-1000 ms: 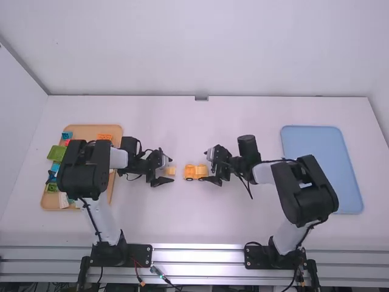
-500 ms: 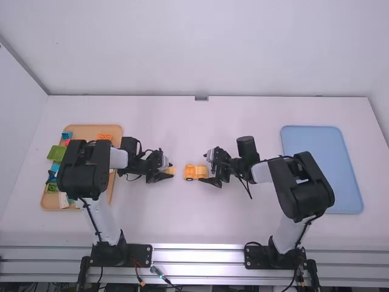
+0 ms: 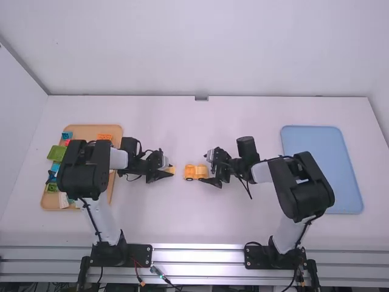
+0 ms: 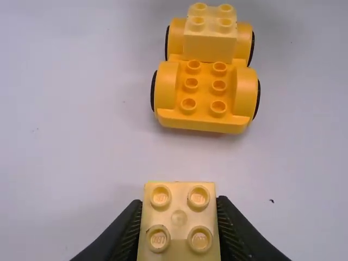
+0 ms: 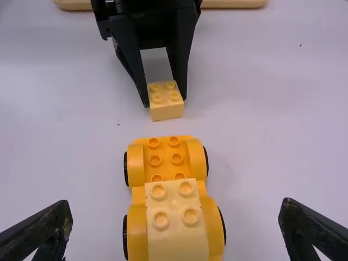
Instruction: Assemble lego blocks to make yellow taxi
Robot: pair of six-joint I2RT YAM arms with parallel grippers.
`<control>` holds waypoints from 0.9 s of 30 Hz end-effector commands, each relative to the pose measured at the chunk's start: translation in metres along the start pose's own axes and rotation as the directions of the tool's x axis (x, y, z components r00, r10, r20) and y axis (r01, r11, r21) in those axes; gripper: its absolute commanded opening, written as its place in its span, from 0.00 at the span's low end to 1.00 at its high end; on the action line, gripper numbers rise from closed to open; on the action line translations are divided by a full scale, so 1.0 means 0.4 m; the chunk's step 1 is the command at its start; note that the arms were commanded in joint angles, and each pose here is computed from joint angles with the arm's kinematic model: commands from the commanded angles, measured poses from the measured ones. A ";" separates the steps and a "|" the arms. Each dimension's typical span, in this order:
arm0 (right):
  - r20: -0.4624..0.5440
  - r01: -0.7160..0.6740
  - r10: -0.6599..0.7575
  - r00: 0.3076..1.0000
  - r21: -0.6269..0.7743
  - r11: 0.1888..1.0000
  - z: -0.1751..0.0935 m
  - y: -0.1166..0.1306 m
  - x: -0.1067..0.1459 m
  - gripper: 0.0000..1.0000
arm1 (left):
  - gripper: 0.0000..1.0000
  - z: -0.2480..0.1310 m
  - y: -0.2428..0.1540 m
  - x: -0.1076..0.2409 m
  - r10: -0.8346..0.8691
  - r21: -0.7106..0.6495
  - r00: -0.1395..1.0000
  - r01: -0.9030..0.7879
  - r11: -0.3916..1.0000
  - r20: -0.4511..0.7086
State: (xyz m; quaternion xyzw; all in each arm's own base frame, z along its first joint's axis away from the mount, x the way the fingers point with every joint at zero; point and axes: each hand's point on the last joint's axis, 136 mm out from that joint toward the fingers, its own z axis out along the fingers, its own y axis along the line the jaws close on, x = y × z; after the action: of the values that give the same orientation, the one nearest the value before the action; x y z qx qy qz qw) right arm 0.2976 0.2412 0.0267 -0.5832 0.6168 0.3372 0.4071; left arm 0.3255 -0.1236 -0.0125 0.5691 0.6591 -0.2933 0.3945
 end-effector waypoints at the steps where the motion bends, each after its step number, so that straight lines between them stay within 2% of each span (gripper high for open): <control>1: -0.003 -0.014 0.014 1.000 -0.008 1.000 0.008 -0.005 0.002 0.99 | 0.32 0.000 -0.012 0.004 -0.016 0.007 1.000 0.016 1.000 0.010; 6: -0.038 -0.030 0.030 0.999 0.010 1.000 0.007 -0.010 0.020 1.00 | 0.33 0.001 -0.011 0.004 -0.011 0.006 1.000 0.011 1.000 0.009; 10: -0.023 0.006 -0.006 1.000 -0.004 1.000 0.007 0.005 0.021 1.00 | 0.32 0.001 -0.011 0.004 -0.011 0.006 1.000 0.011 1.000 0.009; 19: -0.034 0.075 -0.075 0.997 -0.009 0.997 0.023 0.029 0.026 0.92 | 0.32 0.002 -0.004 -0.009 -0.007 0.012 1.000 0.006 1.000 0.021; 23: -0.037 0.074 -0.074 0.997 -0.009 0.997 0.021 0.030 0.034 0.92 | 0.25 -0.005 0.002 -0.014 -0.024 0.015 0.999 0.023 1.000 0.026; 27: 0.039 0.060 -0.059 0.998 -0.041 0.997 0.037 0.030 0.046 0.92 | 0.25 -0.004 0.004 -0.015 -0.017 0.013 0.999 0.017 1.000 0.028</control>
State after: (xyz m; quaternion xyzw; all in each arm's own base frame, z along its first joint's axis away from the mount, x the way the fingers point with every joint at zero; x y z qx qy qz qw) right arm 0.2975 0.2476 0.0153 -0.6134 0.5811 0.3139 0.4330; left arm 0.3256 -0.1237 -0.0108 0.5661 0.6622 -0.2991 0.3893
